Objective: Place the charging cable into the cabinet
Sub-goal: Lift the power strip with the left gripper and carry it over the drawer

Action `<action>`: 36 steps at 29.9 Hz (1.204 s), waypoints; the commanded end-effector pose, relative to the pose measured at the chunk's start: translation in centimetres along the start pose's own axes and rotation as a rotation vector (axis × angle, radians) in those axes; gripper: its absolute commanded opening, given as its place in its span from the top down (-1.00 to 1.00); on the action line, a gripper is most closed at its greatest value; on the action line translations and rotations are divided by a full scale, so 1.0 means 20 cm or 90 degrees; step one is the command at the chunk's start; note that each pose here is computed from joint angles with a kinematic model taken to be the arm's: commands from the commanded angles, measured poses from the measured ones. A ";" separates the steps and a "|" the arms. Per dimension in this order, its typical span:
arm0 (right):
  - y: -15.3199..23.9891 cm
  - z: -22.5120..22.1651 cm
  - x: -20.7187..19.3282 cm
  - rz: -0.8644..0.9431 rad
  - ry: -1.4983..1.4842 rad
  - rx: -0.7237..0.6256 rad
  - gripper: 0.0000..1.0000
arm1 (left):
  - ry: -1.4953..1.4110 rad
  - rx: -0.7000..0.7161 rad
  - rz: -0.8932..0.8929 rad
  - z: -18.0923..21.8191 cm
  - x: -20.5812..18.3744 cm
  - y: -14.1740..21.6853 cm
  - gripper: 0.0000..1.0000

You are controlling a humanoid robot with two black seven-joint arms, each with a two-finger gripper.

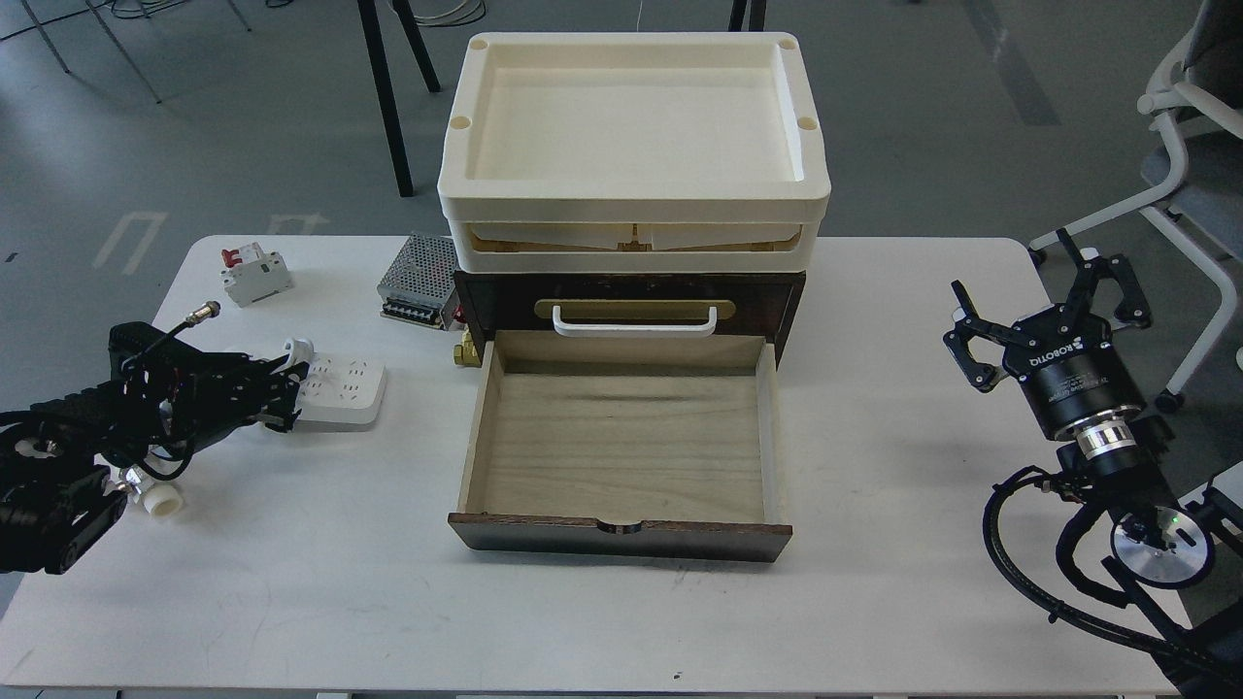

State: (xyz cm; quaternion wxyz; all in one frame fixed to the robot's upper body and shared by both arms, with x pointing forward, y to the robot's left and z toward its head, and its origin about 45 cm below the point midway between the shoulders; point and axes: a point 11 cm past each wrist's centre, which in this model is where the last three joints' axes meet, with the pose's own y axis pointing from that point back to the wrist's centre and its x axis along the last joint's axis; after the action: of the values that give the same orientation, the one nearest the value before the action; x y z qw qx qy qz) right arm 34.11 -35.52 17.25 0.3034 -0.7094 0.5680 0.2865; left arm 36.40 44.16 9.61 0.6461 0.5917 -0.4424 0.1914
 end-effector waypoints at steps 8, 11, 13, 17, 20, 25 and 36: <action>0.00 0.00 0.00 0.000 0.000 0.000 -0.99 | 0.134 -0.001 0.110 -0.14 0.25 0.24 0.97; 0.00 0.00 0.00 0.000 0.000 0.000 -0.99 | 0.152 0.027 0.141 -0.25 0.32 0.36 0.97; 0.00 0.00 0.00 0.000 0.000 0.000 -0.99 | 0.171 0.041 0.164 -0.31 0.37 0.41 0.97; 0.00 0.00 0.00 0.001 0.000 0.000 -0.99 | 0.224 0.076 0.211 -0.43 0.46 0.53 0.97; 0.00 0.00 0.00 0.001 0.000 0.000 -0.99 | 0.293 0.108 0.271 -0.54 0.57 0.65 0.97; 0.00 0.00 0.00 0.001 0.000 0.000 -0.99 | 0.362 0.117 0.364 -0.66 0.77 0.84 0.97; 0.00 0.00 0.00 0.001 -0.001 0.000 -0.99 | 0.356 -0.095 0.424 -0.34 1.29 1.05 0.97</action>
State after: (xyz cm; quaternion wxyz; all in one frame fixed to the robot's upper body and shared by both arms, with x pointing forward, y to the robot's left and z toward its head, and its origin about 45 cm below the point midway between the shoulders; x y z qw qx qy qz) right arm 34.11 -35.53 17.24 0.3031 -0.7090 0.5686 0.2866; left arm 36.44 51.32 42.00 0.6618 0.3215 -0.4105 0.5387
